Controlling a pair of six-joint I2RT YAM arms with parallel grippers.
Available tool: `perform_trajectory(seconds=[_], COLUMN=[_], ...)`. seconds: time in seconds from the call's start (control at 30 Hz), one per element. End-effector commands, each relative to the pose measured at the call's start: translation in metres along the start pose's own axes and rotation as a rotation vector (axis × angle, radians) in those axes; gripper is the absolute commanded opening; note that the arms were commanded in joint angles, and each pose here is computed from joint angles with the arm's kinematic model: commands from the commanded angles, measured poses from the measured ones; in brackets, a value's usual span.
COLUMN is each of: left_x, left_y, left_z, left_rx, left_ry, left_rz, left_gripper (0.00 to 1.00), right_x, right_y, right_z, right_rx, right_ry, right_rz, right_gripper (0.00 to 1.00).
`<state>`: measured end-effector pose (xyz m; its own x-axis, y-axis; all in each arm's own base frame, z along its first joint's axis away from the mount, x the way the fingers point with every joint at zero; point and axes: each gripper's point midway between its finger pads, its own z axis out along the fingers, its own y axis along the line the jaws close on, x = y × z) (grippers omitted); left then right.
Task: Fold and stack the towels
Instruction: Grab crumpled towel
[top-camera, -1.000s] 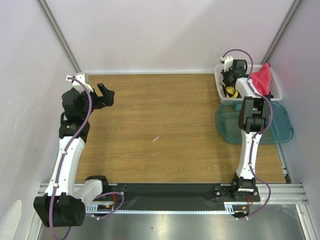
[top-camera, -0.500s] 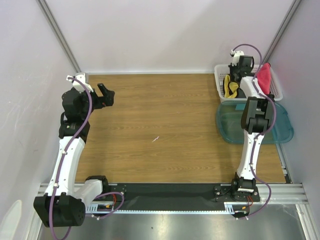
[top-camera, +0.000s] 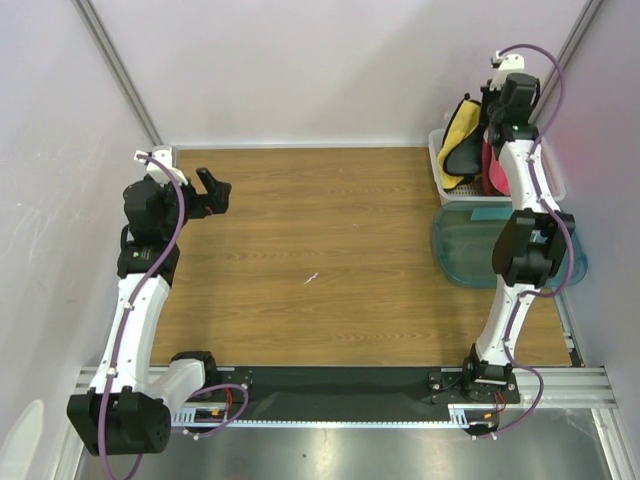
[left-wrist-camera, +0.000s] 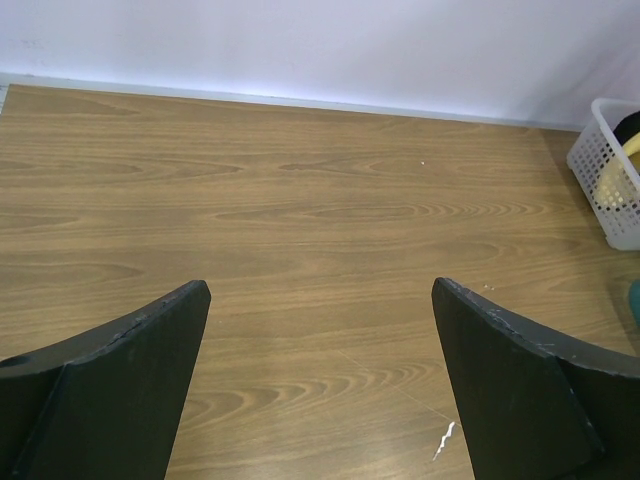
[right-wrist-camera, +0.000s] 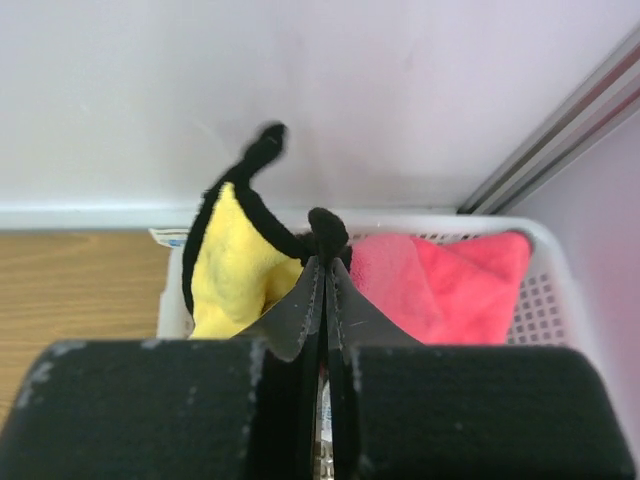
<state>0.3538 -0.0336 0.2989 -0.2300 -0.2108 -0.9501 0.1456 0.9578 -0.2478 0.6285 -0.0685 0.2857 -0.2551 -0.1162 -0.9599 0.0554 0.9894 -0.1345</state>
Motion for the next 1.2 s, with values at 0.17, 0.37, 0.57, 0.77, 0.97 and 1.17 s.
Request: perform_trajectory(seconds=[0.17,0.37,0.57,0.77,0.97,1.17], left_x=[-0.025,-0.024,-0.022,-0.021,-0.020,-0.020], left_y=[-0.018,-0.023,-0.023,-0.024,-0.025,-0.024], left_z=[-0.011,-0.011,-0.010,-0.009,-0.009,-0.009], left_rx=[0.085,0.113,0.119,0.124,0.131,0.127], left_ry=[-0.073,-0.071,-0.064,-0.061,-0.057,-0.056], left_rz=[0.055,0.056,0.055,0.053,0.052,0.055], left_gripper=[1.00,1.00,1.00,1.00,1.00,1.00], right_x=[-0.083,-0.064,0.008,0.054,0.077,0.064], right_y=[-0.009,0.001,0.050,0.135,0.160,0.148], right_z=[-0.051,-0.061,-0.068,-0.101,-0.096,-0.093], right_rx=[0.027,0.014,-0.173,-0.450,-0.410,-0.347], right_ry=[-0.164,-0.084,0.093,0.137,0.200,0.212], right_rz=[0.030,0.031,0.064,0.104,0.017,0.053], right_gripper=[0.00,0.00,0.00,0.00,0.00,0.39])
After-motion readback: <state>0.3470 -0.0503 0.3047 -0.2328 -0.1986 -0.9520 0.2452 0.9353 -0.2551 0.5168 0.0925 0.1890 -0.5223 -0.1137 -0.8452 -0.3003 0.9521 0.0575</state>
